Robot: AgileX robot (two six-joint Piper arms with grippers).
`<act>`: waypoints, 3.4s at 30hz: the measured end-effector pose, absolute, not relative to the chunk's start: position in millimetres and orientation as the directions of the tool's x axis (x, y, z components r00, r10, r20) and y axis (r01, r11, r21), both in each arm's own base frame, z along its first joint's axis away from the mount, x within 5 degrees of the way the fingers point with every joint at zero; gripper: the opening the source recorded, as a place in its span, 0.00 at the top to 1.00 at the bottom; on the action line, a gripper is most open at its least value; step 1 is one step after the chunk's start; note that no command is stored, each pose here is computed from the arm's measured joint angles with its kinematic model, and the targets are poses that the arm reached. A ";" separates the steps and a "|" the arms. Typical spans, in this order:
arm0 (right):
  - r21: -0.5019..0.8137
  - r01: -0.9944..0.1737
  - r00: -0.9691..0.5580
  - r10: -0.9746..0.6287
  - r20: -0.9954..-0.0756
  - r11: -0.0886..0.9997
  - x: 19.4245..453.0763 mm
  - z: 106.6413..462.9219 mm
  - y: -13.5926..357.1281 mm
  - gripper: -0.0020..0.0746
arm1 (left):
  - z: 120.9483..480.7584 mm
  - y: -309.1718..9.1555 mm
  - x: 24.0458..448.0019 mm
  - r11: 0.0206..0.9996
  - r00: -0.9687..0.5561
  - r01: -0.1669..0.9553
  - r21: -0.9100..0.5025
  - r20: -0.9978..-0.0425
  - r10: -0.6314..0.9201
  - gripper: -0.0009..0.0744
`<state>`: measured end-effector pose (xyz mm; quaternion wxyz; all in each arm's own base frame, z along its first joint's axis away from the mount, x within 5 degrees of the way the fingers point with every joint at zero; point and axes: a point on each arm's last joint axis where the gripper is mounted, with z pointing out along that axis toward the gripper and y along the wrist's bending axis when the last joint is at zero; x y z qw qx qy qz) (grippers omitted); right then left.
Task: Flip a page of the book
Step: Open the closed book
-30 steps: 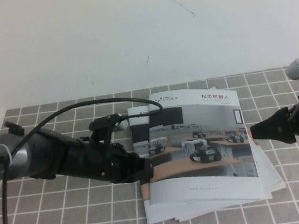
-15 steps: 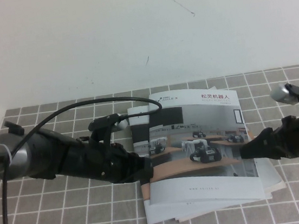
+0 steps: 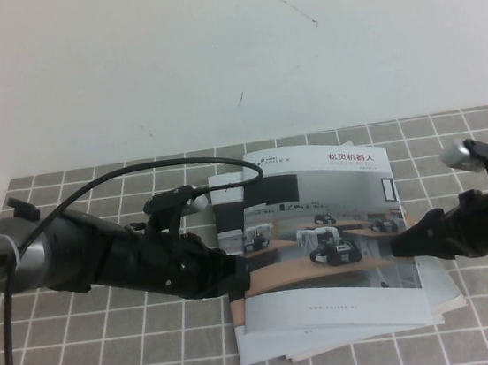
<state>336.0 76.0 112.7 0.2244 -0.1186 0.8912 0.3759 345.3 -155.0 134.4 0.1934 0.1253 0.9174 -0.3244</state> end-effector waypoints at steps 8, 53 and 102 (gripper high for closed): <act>0.630 -0.380 -0.872 -0.034 -0.489 0.678 338.1 105.8 83.4 0.49 | 134.4 -155.0 345.3 0.758 -0.894 0.355 -0.547 -0.436 0.104 0.99; 0.492 -0.441 -0.828 -0.129 -0.546 0.751 338.1 116.4 85.1 0.49 | 133.9 -155.4 344.8 0.755 -0.899 0.347 -0.556 -0.426 0.099 0.99; 0.693 -0.456 -0.841 -0.016 -0.541 0.558 337.0 110.5 99.6 0.49 | 133.0 -153.4 345.6 0.759 -0.901 0.341 -0.555 -0.423 0.096 0.99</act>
